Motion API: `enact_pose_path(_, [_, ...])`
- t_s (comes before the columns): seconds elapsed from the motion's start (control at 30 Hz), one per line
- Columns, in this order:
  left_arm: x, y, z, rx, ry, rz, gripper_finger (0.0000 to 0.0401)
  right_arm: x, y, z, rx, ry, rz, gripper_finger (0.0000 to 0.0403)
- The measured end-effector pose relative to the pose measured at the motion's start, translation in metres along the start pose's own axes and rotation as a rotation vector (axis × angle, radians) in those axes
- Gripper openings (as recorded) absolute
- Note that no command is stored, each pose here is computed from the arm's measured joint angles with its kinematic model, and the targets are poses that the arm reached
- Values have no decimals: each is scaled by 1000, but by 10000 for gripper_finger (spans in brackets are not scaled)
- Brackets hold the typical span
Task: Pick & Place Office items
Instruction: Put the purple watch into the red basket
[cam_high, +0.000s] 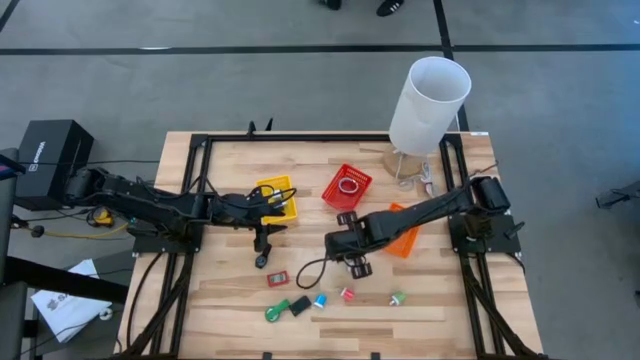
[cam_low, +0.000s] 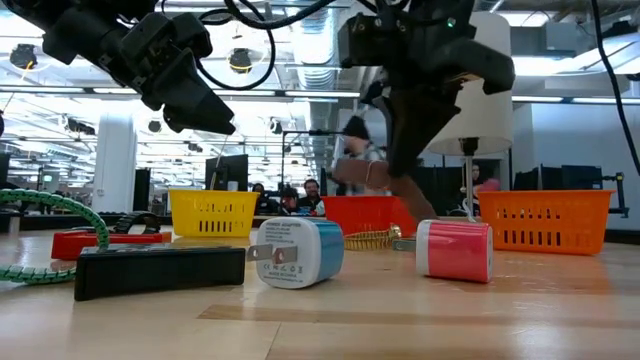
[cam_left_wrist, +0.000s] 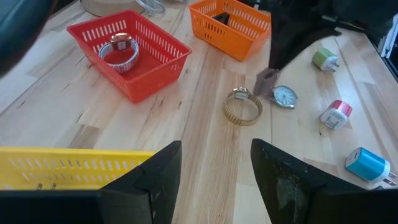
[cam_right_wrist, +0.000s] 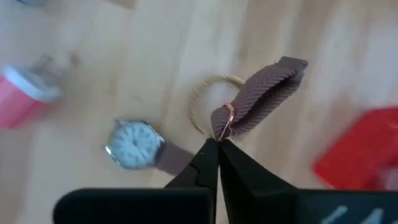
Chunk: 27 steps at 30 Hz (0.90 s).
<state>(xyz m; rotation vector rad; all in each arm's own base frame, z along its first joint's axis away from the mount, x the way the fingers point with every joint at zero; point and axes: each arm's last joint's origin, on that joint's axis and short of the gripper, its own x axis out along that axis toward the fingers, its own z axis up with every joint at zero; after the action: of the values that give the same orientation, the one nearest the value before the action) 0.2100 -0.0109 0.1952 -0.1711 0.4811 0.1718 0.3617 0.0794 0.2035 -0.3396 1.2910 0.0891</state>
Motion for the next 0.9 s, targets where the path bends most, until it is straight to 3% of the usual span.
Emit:
enact_pose_path(0.27, [0, 0, 0, 0, 0, 0, 186, -23, -25, -5, 2, 164, -138, 1])
enact_pose_path(0.5, [0, 0, 0, 0, -1, 0, 186, -75, -45, -9, 11, 190, -229, 0])
enact_pose_path(0.73, [0, 0, 1, -2, -8, -2, 186, -134, -76, -23, 88, -20, -349, 0])
enact_pose_path(0.9, [0, 0, 1, -2, -12, -3, 186, -131, -114, -31, 164, -143, -428, 0])
